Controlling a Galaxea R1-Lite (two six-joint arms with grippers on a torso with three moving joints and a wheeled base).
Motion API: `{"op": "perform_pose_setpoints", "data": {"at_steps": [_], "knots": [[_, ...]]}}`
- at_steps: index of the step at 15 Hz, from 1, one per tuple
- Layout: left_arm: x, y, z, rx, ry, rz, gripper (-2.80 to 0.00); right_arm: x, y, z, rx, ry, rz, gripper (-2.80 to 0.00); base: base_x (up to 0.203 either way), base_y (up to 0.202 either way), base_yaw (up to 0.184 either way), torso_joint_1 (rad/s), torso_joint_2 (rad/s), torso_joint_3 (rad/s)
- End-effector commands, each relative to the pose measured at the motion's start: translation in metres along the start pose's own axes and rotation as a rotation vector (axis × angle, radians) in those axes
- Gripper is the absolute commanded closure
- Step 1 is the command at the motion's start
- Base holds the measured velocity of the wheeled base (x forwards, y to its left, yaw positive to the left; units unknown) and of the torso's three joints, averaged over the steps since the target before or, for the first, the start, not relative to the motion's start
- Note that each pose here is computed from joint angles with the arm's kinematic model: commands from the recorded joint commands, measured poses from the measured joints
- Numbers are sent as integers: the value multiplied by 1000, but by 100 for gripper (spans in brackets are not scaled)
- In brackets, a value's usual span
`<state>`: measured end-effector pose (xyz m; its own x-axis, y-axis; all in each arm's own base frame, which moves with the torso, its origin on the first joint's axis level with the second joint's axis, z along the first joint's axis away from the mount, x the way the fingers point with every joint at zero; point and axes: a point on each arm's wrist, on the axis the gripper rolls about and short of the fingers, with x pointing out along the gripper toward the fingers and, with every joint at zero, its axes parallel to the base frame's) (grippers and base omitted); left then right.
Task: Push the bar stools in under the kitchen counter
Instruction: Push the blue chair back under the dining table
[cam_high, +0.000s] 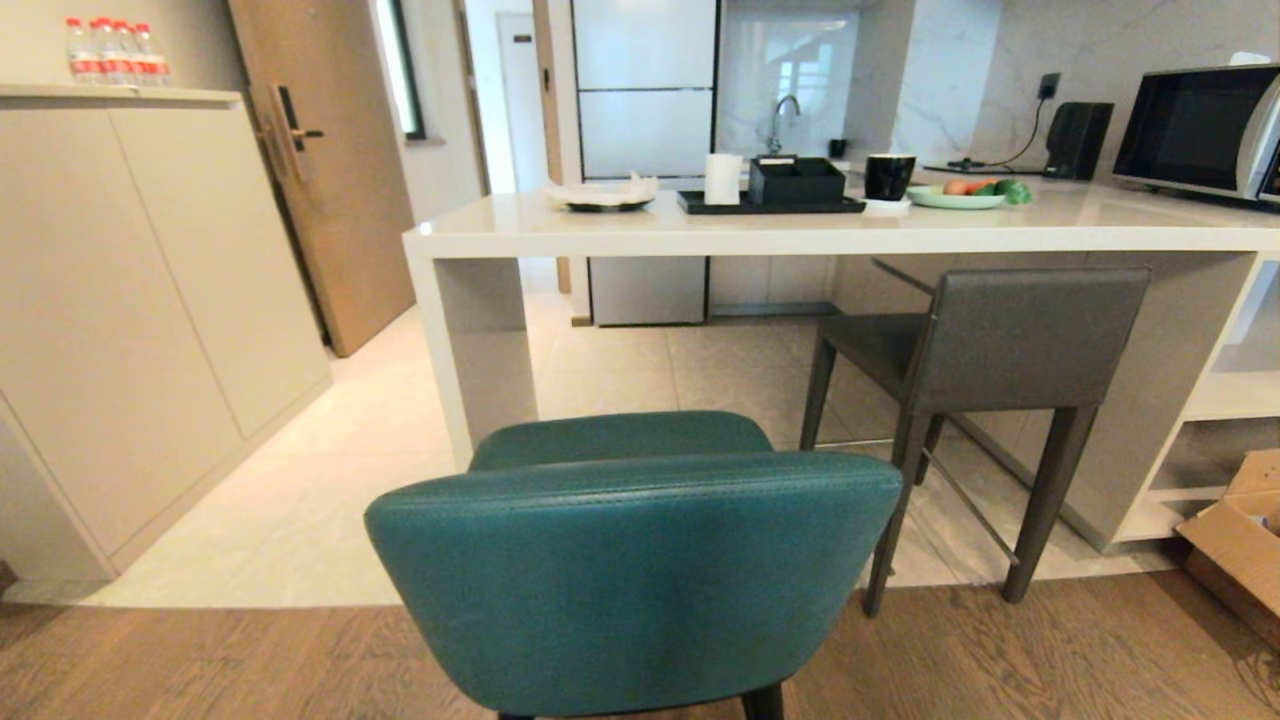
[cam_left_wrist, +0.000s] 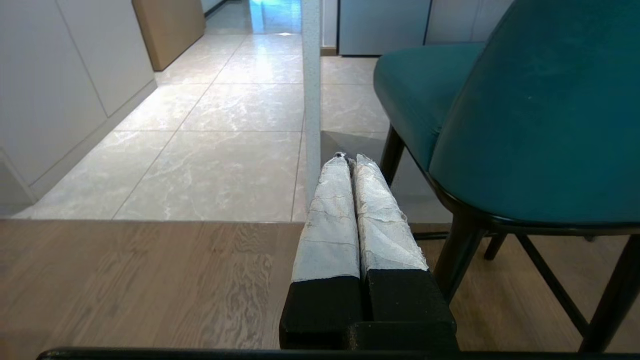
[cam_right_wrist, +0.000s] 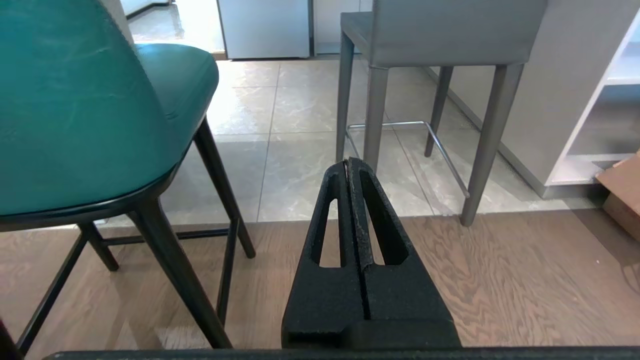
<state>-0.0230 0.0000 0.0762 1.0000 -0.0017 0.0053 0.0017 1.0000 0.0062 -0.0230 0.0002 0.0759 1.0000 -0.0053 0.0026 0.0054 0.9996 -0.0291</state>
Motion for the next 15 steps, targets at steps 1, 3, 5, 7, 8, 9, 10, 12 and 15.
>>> {"op": "perform_pose_setpoints", "data": {"at_steps": [1, 3, 5, 7, 8, 9, 10, 12, 15], "knots": [[0, 0, 0, 5, -2, -3, 0, 0, 0, 0, 3, 0, -2, 0, 0, 0, 0, 0, 0, 0], [0, 0, 1, 26, 3, -5, 0, -1, 0, -2, 3, 63, -2, 0, 0, 0, 0, 0, 0, 0], [-1, 0, 18, 4, -6, -10, 0, -7, -1, 22, 10, 43, -17, 0, 0, 0, 0, 0, 0, 0], [11, 0, 48, -52, 49, -24, 0, 3, -2, 50, 36, 88, -25, 0, 0, 0, 0, 0, 0, 0], [26, 0, 61, -70, 97, -36, 0, 18, -2, 64, 45, 129, -27, 0, 0, 0, 0, 0, 0, 0], [44, -1, 71, -81, 137, -48, 0, 36, -3, 74, 52, 160, -29, 0, 0, 0, 0, 0, 0, 0], [65, -2, 77, -89, 168, -59, 0, 58, -3, 83, 56, 180, -31, 0, 0, 0, 0, 0, 0, 0], [110, -5, 80, -98, 203, -72, 0, 107, -4, 94, 58, 180, -35, 0, 0, 0, 0, 0, 0, 0], [174, -10, 60, -96, 238, -83, 0, 176, 1, 92, 36, 144, -26, 0, 0, 0, 0, 0, 0, 0]]}}
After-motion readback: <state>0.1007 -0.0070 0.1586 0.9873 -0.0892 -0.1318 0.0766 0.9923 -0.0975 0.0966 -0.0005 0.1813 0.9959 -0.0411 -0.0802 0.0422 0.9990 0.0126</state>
